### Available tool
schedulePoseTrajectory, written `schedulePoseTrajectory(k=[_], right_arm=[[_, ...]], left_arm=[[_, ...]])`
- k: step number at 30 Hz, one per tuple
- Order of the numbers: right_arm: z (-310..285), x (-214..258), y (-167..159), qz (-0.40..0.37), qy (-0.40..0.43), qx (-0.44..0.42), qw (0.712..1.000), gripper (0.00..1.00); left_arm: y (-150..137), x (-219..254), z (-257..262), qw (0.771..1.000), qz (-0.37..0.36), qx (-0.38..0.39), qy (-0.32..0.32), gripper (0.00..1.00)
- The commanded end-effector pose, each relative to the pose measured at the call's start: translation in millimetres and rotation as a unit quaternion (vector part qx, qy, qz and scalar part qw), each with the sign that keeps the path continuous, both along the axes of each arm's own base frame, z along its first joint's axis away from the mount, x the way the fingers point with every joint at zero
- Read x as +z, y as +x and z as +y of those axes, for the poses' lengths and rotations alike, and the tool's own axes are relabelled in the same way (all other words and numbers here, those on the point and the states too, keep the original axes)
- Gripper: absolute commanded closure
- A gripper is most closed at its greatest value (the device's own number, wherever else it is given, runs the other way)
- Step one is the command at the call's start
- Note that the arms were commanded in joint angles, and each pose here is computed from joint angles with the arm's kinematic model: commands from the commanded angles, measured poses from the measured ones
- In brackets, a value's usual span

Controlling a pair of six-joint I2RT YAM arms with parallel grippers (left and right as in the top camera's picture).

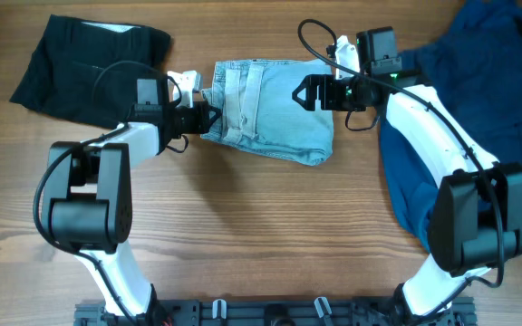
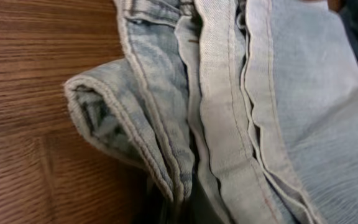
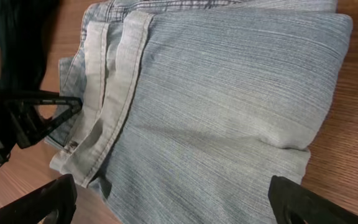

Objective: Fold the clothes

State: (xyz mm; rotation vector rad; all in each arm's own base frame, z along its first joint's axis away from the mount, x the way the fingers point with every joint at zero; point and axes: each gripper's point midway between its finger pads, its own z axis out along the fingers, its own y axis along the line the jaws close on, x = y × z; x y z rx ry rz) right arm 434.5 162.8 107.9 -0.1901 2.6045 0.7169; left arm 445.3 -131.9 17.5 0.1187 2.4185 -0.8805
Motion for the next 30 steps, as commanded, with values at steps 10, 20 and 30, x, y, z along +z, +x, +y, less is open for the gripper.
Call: schedulePoseTrajectory(k=[10,20,30], right_arm=[[-17,-16,6,0.024,-0.032,-0.065,0.997,0.0],[-75,-19,17,0.042,-0.037,-0.152,0.987,0.0],[-83,-21,15,0.049,-0.04,-0.158,0.985,0.0]], left_arm=[[13,44,30,0.993,0.021,0.103,-0.05,0.13],[-38,44,-21,0.977,0.024,0.126,0.17,0.01],[-53,33,-19,0.956,0.066,0.215,0.189,0.0]])
